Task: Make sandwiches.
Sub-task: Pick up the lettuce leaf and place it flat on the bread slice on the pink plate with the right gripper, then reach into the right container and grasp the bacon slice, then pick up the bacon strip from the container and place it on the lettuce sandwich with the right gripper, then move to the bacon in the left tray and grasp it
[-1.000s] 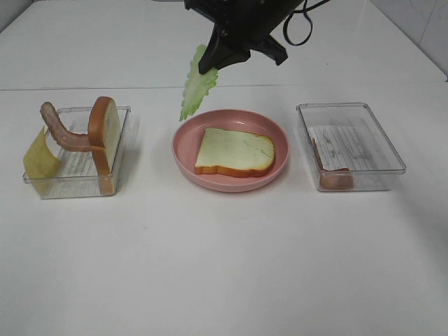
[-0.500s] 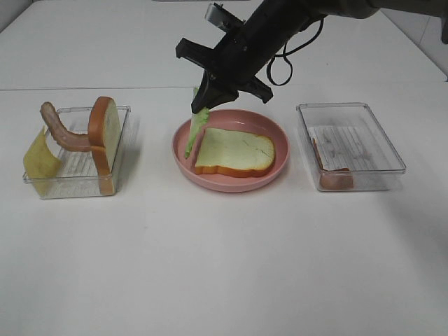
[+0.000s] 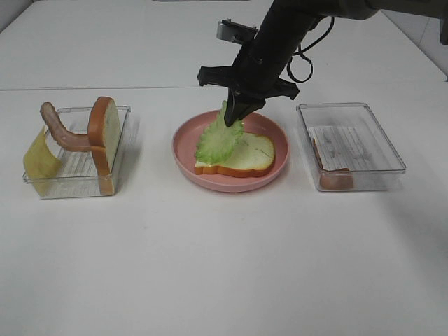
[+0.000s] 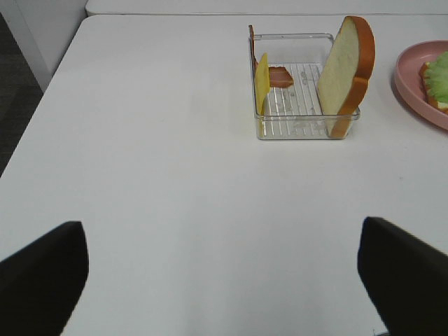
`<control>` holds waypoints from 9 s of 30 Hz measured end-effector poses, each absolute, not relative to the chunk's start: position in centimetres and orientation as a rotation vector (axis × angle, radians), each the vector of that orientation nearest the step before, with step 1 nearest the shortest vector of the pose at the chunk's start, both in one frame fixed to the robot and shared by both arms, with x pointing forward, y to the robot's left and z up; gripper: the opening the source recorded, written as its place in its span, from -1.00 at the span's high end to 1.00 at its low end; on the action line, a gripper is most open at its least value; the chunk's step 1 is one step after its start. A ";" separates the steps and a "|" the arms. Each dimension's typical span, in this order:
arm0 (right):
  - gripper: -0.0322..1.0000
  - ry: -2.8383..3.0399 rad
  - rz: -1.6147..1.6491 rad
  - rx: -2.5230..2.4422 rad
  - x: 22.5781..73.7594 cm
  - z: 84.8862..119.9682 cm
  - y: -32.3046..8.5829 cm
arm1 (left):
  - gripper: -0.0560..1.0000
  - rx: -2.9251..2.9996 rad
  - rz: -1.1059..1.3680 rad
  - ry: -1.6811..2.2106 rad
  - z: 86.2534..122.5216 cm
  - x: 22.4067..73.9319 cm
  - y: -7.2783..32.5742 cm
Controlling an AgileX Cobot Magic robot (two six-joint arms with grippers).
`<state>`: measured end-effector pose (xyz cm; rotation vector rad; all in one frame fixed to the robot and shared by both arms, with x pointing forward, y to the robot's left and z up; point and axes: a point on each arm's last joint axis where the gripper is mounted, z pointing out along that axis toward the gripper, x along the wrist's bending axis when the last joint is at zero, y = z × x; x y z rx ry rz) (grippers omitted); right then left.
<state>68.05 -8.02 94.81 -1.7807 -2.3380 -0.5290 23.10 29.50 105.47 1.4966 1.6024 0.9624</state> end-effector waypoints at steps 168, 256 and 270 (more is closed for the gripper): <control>0.94 -2.157 -0.868 -1.627 63.7 98.5 -5.4 | -0.98 1.498 0.966 1.604 105.5 23.1 29.5; -0.97 -2.368 -0.213 -2.152 66.5 99.2 -22.3 | -0.98 1.498 0.966 1.604 105.5 23.1 29.5; -0.97 -2.330 -0.170 -2.264 65.7 101.7 -26.3 | -0.98 1.498 0.966 1.604 105.5 23.1 29.5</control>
